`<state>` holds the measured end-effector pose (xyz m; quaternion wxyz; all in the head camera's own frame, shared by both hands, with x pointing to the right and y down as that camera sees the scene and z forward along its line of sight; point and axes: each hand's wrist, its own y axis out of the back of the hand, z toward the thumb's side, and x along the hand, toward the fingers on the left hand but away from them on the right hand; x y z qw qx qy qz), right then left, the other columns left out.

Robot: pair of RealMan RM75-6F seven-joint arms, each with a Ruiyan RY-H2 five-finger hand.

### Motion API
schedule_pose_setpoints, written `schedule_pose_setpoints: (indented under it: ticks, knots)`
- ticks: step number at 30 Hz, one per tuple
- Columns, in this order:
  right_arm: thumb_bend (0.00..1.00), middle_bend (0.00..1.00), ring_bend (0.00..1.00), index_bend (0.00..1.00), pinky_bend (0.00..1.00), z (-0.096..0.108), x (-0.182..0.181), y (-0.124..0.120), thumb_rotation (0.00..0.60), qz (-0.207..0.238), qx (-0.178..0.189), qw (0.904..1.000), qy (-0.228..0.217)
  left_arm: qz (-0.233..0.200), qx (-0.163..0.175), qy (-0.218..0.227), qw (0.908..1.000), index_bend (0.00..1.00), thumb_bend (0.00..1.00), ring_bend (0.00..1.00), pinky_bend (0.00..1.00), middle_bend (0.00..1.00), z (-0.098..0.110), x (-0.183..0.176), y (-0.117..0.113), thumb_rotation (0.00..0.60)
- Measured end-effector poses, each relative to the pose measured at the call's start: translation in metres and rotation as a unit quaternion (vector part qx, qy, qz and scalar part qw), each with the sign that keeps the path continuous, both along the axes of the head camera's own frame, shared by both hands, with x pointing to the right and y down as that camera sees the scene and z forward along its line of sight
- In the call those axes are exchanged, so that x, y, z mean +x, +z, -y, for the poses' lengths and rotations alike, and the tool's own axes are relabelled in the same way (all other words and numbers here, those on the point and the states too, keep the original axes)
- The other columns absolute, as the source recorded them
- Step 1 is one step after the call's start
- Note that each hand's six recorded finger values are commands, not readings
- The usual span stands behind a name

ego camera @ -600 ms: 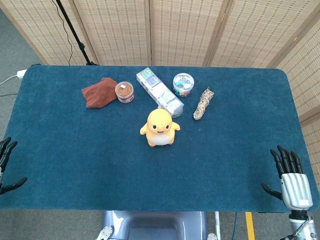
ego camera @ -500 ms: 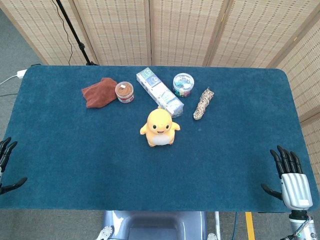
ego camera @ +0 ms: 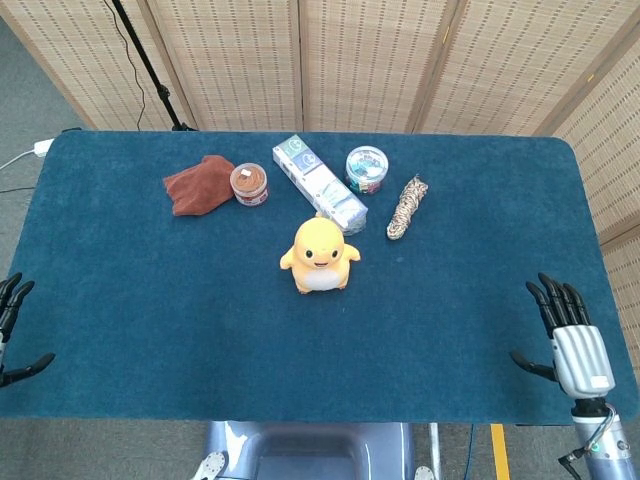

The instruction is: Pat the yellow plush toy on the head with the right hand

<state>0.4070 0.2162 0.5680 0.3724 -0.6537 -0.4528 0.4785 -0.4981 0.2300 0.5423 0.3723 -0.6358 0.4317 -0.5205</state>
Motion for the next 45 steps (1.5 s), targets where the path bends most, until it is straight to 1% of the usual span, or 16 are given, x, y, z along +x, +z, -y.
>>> schedule_pose_setpoints:
  ticks: [3,4,7,11,15,22,25,29,32,35,38,42,45]
  knots:
    - [0.0,0.0,0.0,0.0,0.0,0.021,-0.013,-0.001,0.6,0.036,-0.011,0.9992,-0.016,0.005,0.004,-0.007,1.0,0.0,0.0,0.0,0.0,0.0,0.002,-0.002,0.0,0.6]
    - [0.0,0.0,0.0,0.0,0.0,0.025,-0.016,-0.001,0.6,0.042,-0.014,0.9988,-0.02,0.006,0.004,-0.009,0.9999,0.0,0.0,0.0,0.0,0.0,0.002,-0.002,0.0,0.6]
    - [0.0,0.0,0.0,0.0,0.0,0.046,-0.033,0.001,0.6,0.065,-0.026,0.9966,-0.043,0.005,0.001,-0.012,0.9999,0.0,0.0,0.0,0.0,0.0,0.004,-0.003,0.002,0.6]
    - [0.0,0.0,0.0,0.0,0.0,0.08,-0.061,0.004,0.6,0.102,-0.036,0.9915,-0.072,0.002,-0.002,-0.017,0.9999,0.0,0.0,0.0,0.0,0.0,0.006,-0.004,0.003,0.6]
    - [0.0,0.0,0.0,0.0,0.0,0.109,-0.084,0.007,0.6,0.13,-0.043,0.9868,-0.086,0.0,-0.003,-0.019,0.9998,0.0,0.0,0.0,0.0,0.0,0.006,-0.004,0.003,0.6]
    - [0.0,0.0,0.0,0.0,0.0,0.141,-0.118,0.016,0.6,0.161,-0.067,0.9796,-0.1,-0.003,-0.003,-0.027,0.9996,0.0,0.0,0.0,0.0,0.0,0.008,-0.007,0.002,0.6]
    - [0.0,0.0,0.0,0.0,0.0,0.154,-0.136,0.023,0.6,0.177,-0.088,0.9747,-0.104,-0.003,-0.003,-0.03,0.9995,0.0,0.0,0.0,0.0,0.0,0.009,-0.008,0.002,0.6]
    - [0.0,0.0,0.0,0.0,0.0,0.177,-0.173,0.037,0.6,0.198,-0.122,0.9659,-0.114,0.0,-0.008,-0.033,0.9994,0.0,0.0,0.0,0.0,0.0,0.009,-0.008,0.004,0.6]
    - [0.0,0.0,0.0,0.0,0.0,0.194,-0.202,0.043,0.6,0.213,-0.136,0.9604,-0.118,0.001,-0.008,-0.037,0.9993,0.0,0.0,0.0,0.0,0.0,0.011,-0.009,0.005,0.6]
    - [0.0,0.0,0.0,0.0,0.0,0.209,-0.222,0.046,0.6,0.225,-0.142,0.9571,-0.115,0.002,-0.009,-0.04,0.9992,0.0,0.0,0.0,0.0,0.0,0.012,-0.01,0.005,0.6]
    - [0.0,0.0,0.0,0.0,0.0,0.216,-0.236,0.047,0.6,0.238,-0.15,0.9533,-0.11,0.004,-0.011,-0.042,0.999,0.0,0.0,0.0,0.0,0.0,0.013,-0.011,0.007,0.6]
    - [0.0,0.0,0.0,0.0,0.0,0.221,-0.252,0.049,0.6,0.259,-0.169,0.9453,-0.104,0.006,-0.015,-0.045,0.9989,0.0,0.0,0.0,0.0,0.0,0.014,-0.011,0.008,0.6]
    - [0.0,0.0,0.0,0.0,0.0,0.22,-0.266,0.052,0.6,0.268,-0.188,0.9387,-0.107,0.009,-0.019,-0.045,0.9987,0.0,0.0,0.0,0.0,0.0,0.015,-0.011,0.011,0.6]
